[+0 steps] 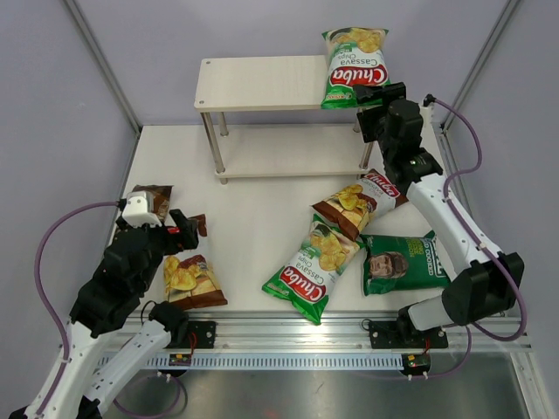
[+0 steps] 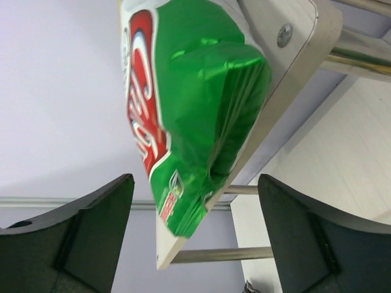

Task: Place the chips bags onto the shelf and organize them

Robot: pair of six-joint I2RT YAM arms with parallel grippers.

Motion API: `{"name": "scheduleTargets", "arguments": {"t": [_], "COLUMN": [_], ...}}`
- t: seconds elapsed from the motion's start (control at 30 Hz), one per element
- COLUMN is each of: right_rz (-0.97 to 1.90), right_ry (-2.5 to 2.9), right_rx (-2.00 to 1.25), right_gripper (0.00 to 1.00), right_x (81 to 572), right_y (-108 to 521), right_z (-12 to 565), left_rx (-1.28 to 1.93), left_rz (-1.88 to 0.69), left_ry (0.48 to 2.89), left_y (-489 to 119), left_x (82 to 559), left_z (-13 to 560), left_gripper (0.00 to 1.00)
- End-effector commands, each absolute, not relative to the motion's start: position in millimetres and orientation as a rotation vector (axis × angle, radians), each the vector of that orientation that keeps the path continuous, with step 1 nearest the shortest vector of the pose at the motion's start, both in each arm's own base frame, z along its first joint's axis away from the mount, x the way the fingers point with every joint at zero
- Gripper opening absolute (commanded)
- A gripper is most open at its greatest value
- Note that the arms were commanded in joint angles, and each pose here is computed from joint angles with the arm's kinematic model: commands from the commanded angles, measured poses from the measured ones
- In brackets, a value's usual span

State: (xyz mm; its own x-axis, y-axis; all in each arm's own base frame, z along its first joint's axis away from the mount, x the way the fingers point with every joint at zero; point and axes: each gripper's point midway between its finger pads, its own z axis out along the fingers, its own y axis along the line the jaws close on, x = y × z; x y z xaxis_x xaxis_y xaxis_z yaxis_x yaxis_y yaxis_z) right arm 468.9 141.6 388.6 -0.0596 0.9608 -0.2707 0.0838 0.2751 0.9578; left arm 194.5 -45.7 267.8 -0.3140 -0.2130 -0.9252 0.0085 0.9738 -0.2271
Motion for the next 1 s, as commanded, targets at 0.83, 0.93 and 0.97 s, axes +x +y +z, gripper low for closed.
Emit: {"name": "scheduleTargets", "arguments": {"t": [0.83, 0.93, 0.97], "right_rz": [0.662, 0.673, 0.685], "right_ry": [1.847, 1.877, 1.891], "right_rx": [0.049, 0.021, 0.004], "right_gripper": [0.99, 0.99, 1.00], "right_x": [160.1, 156.4, 155.5], "right_y": [93.9, 97.2, 100.3], "right_z": [345.3, 335.9, 331.9], "left_rx": [0.400, 0.520, 0.544], "left_rz": [-1.233, -1.258, -1.258], "left_ry": [2.162, 2.208, 2.253], "left_y": [-285.5, -307.3, -312.9], "left_x": [234.4, 230.0, 229.3], "left_z": [193.1, 177.9, 163.9], "left_gripper": [0.99, 0.99, 0.99]}}
